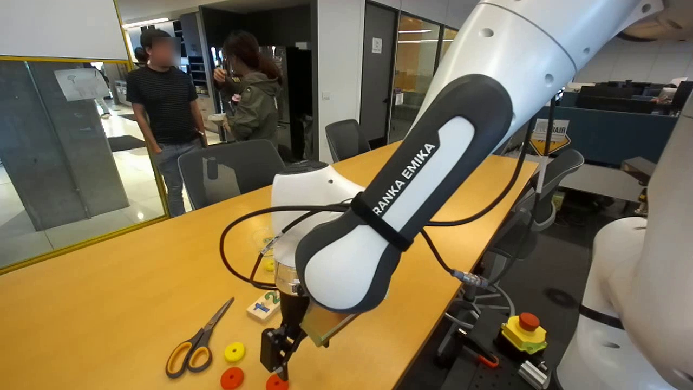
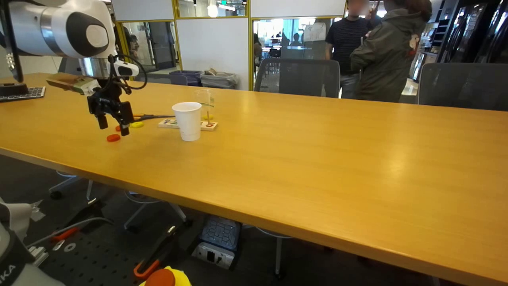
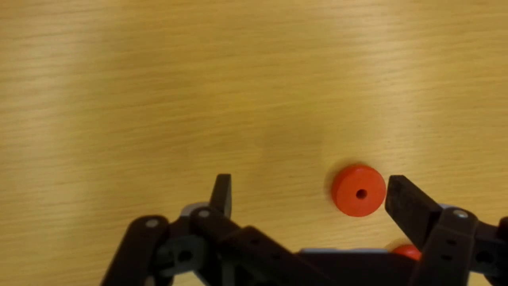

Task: Pick up the orange and yellow objects from the table and put them in the two cups

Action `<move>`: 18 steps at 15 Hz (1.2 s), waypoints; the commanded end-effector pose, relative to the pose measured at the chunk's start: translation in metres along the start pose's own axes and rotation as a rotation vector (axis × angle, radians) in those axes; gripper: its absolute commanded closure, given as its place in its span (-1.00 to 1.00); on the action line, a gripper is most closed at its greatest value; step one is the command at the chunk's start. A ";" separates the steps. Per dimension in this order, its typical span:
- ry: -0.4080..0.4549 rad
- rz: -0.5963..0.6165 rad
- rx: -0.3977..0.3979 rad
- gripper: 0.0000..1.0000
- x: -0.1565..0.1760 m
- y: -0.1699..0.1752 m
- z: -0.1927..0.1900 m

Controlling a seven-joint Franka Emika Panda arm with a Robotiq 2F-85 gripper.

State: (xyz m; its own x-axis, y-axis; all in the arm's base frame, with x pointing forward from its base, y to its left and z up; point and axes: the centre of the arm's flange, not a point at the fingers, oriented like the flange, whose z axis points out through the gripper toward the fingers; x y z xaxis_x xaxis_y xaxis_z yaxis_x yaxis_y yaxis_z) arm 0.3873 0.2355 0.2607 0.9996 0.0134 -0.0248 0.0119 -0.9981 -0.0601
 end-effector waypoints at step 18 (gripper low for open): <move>0.073 -0.093 -0.071 -1.00 0.000 -0.054 0.035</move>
State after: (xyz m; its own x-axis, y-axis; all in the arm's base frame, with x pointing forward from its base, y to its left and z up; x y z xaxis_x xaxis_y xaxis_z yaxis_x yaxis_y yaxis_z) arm 0.3714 0.2744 0.2323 0.9937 0.1051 0.0390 0.1044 -0.9944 0.0187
